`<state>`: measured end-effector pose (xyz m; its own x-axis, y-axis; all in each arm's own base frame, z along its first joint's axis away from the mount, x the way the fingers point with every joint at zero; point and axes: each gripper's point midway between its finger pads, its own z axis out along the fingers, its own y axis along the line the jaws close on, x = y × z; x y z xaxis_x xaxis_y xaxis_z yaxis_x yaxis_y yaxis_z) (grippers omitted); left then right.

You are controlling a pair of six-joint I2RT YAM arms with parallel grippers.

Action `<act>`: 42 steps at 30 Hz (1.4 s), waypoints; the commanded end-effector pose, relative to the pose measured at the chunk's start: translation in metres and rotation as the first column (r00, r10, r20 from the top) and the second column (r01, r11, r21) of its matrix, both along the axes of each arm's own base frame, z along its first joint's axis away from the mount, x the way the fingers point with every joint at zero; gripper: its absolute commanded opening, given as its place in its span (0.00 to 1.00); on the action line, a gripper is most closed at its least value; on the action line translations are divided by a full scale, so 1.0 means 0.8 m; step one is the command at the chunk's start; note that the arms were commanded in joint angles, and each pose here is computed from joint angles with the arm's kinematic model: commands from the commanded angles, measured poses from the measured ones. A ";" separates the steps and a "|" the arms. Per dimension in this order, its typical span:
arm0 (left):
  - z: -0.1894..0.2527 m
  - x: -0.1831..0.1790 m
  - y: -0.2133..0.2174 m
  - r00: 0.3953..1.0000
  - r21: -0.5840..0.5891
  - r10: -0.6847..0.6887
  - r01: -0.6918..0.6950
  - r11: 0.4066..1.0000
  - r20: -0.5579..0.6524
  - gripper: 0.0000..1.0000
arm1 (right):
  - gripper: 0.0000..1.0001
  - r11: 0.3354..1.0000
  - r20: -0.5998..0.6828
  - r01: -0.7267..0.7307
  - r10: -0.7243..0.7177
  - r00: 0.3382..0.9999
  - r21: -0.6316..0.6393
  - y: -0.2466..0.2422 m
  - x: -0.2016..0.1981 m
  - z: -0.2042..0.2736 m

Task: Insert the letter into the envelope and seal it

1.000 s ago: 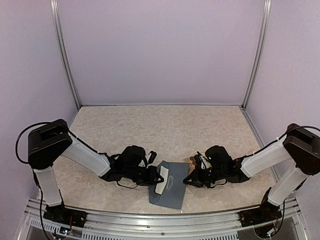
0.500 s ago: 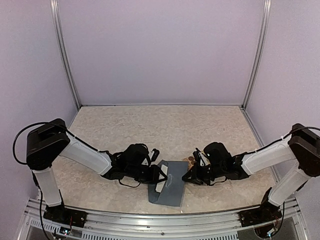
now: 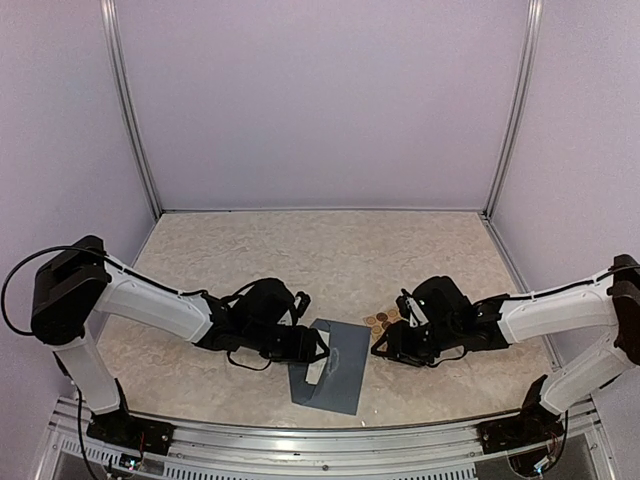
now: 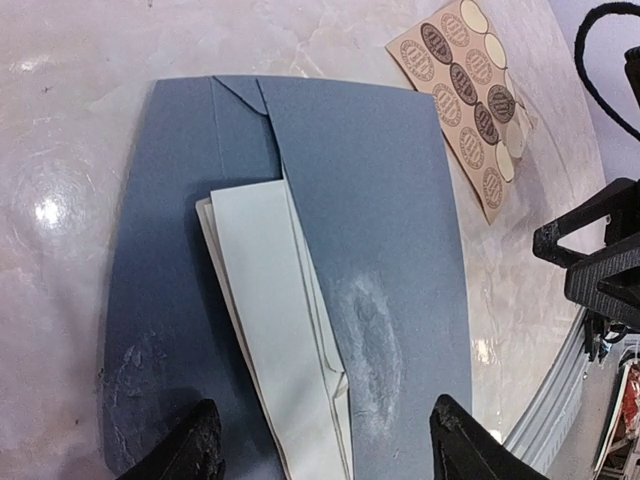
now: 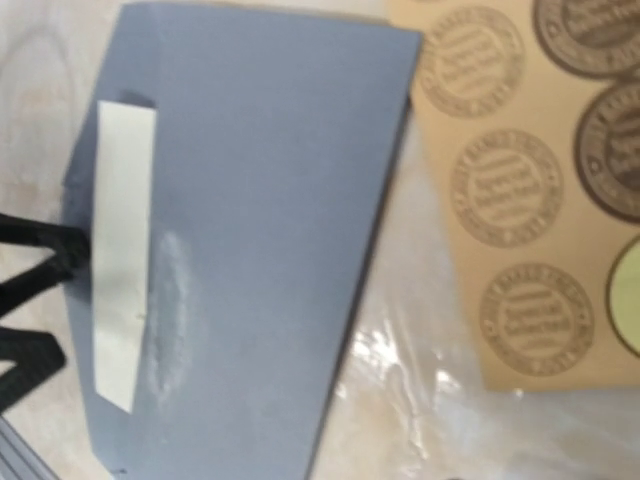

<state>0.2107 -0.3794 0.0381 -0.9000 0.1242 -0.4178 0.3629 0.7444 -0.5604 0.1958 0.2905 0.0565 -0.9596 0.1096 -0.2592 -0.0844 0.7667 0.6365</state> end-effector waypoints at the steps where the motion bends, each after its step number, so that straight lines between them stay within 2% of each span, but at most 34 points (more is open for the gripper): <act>1: 0.013 0.010 -0.004 0.999 0.032 0.016 -0.018 0.999 0.047 0.69 | 0.50 0.999 -0.005 -0.043 0.042 0.999 -0.029 0.007 -0.006 -0.001; 5: 0.016 0.014 -0.006 0.997 0.054 0.019 -0.023 0.998 0.076 0.70 | 0.50 0.997 -0.009 -0.076 0.076 0.997 -0.015 0.023 -0.008 -0.004; 10: 0.006 0.013 -0.010 0.998 0.055 0.008 -0.011 0.998 0.059 0.54 | 0.48 0.996 -0.020 -0.088 0.088 0.996 -0.017 0.034 -0.006 -0.013; 21: -0.022 0.012 -0.004 0.999 0.104 0.021 -0.024 0.994 0.035 0.36 | 0.43 0.994 -0.055 -0.109 0.107 0.993 -0.022 0.046 -0.006 -0.032; 35: -0.034 0.007 -0.003 1.000 0.115 0.015 -0.017 0.993 0.016 0.05 | 0.39 0.992 -0.086 -0.127 0.125 0.988 -0.020 0.056 -0.010 -0.045; 42: -0.040 0.003 -0.008 1.000 0.111 0.006 -0.006 0.994 0.001 0.00 | 0.39 0.991 -0.087 -0.131 0.129 0.988 -0.017 0.059 -0.010 -0.045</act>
<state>0.2191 -0.3815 0.0173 -0.8932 0.1440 -0.4260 0.3576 0.8017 -0.4789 0.1949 0.3343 0.0302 -0.9795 0.0015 -0.2017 -0.1308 0.7563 0.6410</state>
